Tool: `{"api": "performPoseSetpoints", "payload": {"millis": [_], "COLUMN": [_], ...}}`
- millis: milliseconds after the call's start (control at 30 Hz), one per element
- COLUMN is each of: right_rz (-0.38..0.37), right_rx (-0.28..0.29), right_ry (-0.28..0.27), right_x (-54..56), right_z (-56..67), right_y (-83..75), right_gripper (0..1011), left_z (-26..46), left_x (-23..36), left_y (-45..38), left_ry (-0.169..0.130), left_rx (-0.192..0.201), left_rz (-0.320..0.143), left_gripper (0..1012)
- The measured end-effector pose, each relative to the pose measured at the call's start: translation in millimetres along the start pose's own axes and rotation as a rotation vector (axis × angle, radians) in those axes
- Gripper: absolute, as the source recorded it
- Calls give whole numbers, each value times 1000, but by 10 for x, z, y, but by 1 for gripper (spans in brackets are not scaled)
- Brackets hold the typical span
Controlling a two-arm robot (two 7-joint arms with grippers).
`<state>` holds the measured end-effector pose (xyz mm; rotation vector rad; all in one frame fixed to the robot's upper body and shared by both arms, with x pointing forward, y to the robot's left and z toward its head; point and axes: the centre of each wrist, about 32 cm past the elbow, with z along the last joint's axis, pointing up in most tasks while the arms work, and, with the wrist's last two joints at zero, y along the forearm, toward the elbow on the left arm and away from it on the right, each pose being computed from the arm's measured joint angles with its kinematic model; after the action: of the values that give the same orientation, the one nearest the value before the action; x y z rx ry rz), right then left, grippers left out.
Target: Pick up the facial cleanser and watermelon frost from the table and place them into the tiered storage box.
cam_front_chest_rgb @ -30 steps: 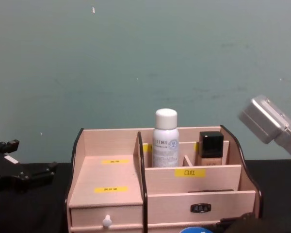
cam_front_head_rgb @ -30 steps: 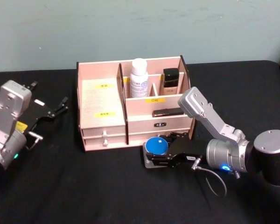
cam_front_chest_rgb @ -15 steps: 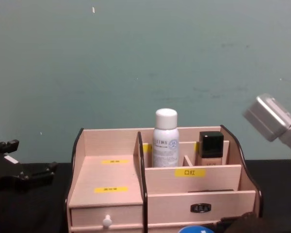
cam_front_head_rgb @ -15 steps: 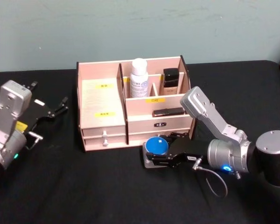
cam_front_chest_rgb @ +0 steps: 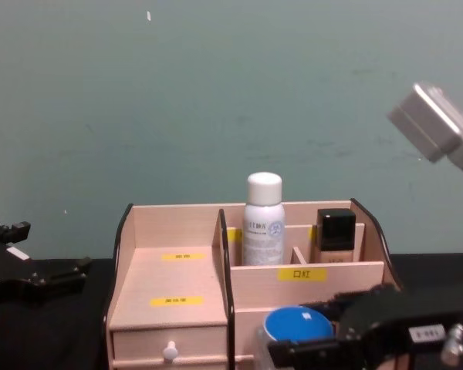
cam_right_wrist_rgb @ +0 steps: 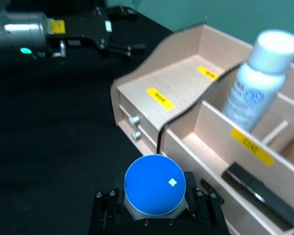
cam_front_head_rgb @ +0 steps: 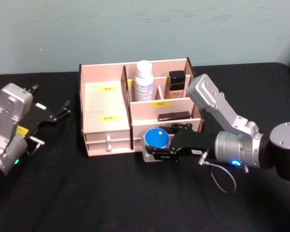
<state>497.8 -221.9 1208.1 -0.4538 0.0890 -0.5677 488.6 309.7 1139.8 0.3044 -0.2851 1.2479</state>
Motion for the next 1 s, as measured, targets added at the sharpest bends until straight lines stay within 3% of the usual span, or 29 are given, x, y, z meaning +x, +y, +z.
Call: {"api": "performPoseSetpoints", "payload": {"millis": [367,867,1000], "right_rz": [30,59,64], "right_rx": [62,136,140], "right_ry": [-51,-106,-110], "right_x": [16,137,148], "right_z": [264,591,626], "right_y": [90,408,454], "right_gripper": [729,729,729], "left_z": [0,0,0], "left_x": [0,0,0], "left_y": [0,0,0], "left_ry": [0,0,0], "left_rx": [0,0,0], "left_rz": [0,0,0], "left_gripper": [1010,1010,1009]}}
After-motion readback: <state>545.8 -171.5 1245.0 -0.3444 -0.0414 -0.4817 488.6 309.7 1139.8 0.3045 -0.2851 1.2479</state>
